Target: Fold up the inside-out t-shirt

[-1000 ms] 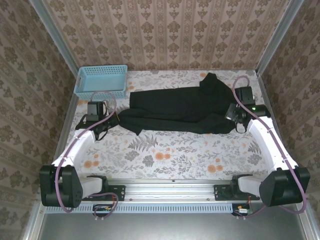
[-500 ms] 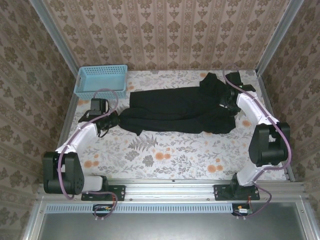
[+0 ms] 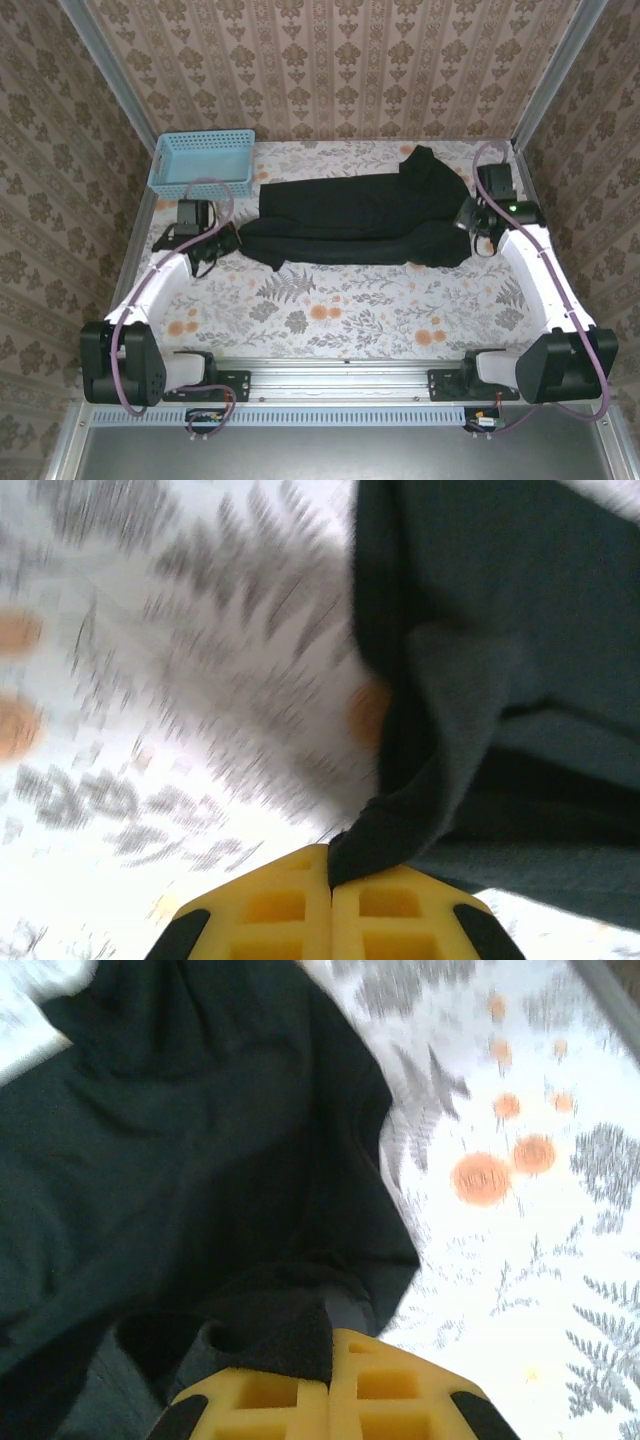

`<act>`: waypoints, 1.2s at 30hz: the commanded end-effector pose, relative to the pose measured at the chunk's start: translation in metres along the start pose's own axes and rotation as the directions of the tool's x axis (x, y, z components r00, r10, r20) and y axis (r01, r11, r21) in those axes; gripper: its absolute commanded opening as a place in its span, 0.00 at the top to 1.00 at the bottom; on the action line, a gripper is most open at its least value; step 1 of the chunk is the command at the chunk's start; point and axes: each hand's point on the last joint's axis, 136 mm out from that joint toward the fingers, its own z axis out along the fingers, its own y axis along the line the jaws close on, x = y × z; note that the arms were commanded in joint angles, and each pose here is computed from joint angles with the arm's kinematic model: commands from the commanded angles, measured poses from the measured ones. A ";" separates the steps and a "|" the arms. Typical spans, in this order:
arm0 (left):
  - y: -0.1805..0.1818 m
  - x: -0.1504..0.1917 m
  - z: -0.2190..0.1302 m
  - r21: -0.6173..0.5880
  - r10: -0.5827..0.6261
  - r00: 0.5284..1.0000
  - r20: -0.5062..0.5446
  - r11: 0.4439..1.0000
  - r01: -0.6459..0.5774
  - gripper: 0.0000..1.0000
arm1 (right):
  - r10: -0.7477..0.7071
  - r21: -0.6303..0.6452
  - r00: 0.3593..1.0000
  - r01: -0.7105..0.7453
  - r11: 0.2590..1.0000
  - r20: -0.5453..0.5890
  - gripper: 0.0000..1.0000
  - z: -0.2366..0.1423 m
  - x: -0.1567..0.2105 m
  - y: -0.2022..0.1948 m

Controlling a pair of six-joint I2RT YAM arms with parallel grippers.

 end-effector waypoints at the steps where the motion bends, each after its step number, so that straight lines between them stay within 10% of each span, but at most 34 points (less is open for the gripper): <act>1: -0.067 -0.069 -0.064 0.179 0.079 0.970 0.228 0.976 -0.122 1.00 | 0.034 -0.103 0.974 -0.011 0.995 0.225 1.00 -0.084 -0.072 0.015; 10: -0.135 -0.091 -0.214 0.312 0.167 0.795 0.583 0.857 -0.409 1.00 | 0.158 -0.234 0.724 0.006 0.972 0.672 1.00 -0.315 -0.135 -0.021; 15: -0.132 -0.081 -0.260 0.273 0.147 0.694 0.705 0.846 -0.457 1.00 | 0.190 -0.290 0.622 0.063 0.955 0.759 1.00 -0.377 -0.133 -0.029; 29: -0.117 -0.133 -0.130 0.221 0.170 0.893 0.417 0.934 -0.281 1.00 | -0.007 -0.127 0.797 0.105 0.986 0.604 1.00 -0.224 -0.196 0.033; 36: -0.120 -0.207 -0.090 0.253 0.057 0.917 0.395 0.953 -0.169 1.00 | -0.051 -0.111 0.820 0.138 0.984 0.570 1.00 -0.155 -0.249 0.077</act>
